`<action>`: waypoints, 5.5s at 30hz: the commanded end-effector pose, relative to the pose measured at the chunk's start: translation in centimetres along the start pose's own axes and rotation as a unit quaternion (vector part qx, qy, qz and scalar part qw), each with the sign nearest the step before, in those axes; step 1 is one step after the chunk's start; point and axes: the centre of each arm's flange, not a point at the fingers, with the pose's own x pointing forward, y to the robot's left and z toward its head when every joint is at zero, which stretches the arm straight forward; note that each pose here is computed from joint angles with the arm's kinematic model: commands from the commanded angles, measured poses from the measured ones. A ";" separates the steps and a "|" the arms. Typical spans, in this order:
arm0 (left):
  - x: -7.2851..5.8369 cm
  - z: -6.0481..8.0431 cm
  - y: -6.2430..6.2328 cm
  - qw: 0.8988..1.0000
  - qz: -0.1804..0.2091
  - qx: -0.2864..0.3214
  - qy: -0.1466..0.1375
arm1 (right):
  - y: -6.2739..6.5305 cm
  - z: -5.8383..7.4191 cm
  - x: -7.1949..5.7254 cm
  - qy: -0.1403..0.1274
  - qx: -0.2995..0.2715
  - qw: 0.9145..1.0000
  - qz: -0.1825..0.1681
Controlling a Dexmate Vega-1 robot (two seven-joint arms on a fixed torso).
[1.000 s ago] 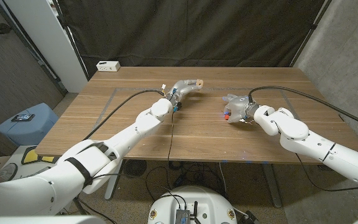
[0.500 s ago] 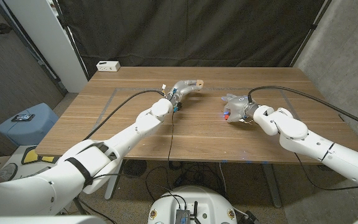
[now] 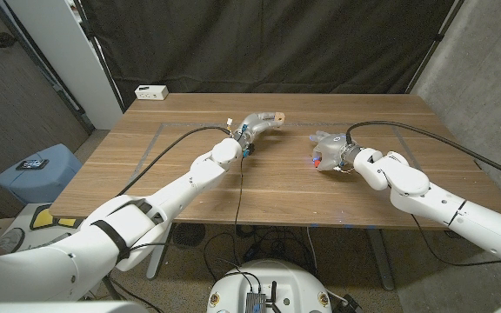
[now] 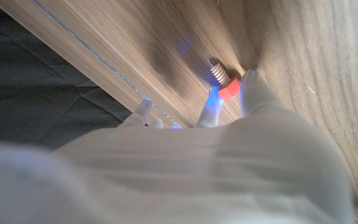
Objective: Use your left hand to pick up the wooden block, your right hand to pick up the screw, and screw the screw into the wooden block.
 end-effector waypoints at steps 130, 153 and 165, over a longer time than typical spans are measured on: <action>1.7 0.5 -3.9 0.997 -0.067 -0.029 -0.027 | -4.3 -6.0 -2.7 0.020 0.430 0.882 -0.193; 2.0 1.0 -5.2 0.995 -0.080 -0.054 -0.038 | -4.7 -5.5 -1.9 0.036 0.563 0.783 -0.264; 1.8 1.9 -5.7 0.994 -0.078 -0.029 -0.066 | -4.3 -4.3 -1.0 0.033 0.620 0.726 -0.295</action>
